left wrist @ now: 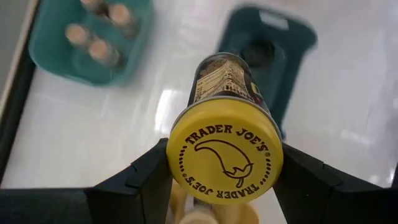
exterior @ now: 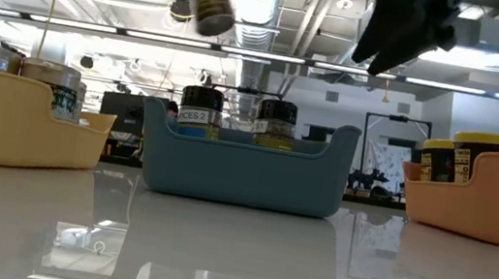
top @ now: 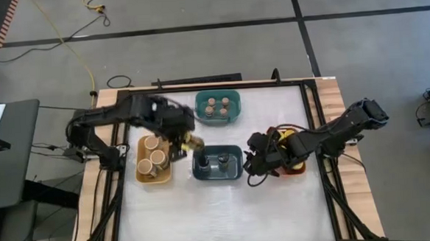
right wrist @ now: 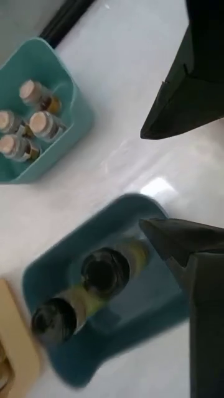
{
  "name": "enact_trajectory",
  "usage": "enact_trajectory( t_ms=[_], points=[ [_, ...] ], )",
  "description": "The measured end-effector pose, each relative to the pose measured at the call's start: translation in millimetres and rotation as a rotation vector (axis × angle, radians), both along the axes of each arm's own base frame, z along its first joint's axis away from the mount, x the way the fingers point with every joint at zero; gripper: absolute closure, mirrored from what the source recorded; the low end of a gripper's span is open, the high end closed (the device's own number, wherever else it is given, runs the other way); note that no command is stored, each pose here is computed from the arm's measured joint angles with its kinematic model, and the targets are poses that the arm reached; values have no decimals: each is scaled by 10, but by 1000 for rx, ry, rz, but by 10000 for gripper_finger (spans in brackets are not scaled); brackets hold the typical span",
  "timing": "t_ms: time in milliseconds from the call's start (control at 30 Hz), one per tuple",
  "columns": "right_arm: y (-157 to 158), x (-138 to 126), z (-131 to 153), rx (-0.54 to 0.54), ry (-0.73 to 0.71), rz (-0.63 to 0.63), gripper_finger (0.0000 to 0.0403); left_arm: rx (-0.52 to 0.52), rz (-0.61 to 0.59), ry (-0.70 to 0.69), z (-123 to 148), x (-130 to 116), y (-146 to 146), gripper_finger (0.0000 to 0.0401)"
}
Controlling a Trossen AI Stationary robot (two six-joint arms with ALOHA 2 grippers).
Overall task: Sort spices by type
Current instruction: Put the yellow seasoning into the orange bin
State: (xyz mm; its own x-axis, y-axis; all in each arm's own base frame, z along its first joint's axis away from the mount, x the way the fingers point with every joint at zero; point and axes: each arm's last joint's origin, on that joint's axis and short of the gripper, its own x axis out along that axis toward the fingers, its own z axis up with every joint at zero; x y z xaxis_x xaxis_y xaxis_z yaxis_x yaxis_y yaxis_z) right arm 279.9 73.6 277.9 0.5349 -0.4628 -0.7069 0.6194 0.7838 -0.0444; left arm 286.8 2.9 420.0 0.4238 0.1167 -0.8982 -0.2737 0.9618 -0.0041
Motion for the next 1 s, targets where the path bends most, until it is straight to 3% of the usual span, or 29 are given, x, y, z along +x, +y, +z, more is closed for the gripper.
enact_trajectory(
  t_ms=[267,367,500,667,733,1000],
  points=[
    [-182,83,-39,-57,87,164,159,1,63,-65,-72,243,191,177],
    [-278,8,-200,17,46,204,159,-7,55,-25,-163,323,178,177],
    [-353,-171,-315,83,-145,208,159,-17,39,45,-258,359,166,177],
    [-394,-284,-157,105,-513,200,159,-35,45,56,-296,393,163,177],
    [-417,-262,-138,71,-583,214,159,-47,53,59,-299,392,159,177],
    [-376,65,-263,-170,-607,398,159,-59,61,55,-297,395,102,177]
  ],
)
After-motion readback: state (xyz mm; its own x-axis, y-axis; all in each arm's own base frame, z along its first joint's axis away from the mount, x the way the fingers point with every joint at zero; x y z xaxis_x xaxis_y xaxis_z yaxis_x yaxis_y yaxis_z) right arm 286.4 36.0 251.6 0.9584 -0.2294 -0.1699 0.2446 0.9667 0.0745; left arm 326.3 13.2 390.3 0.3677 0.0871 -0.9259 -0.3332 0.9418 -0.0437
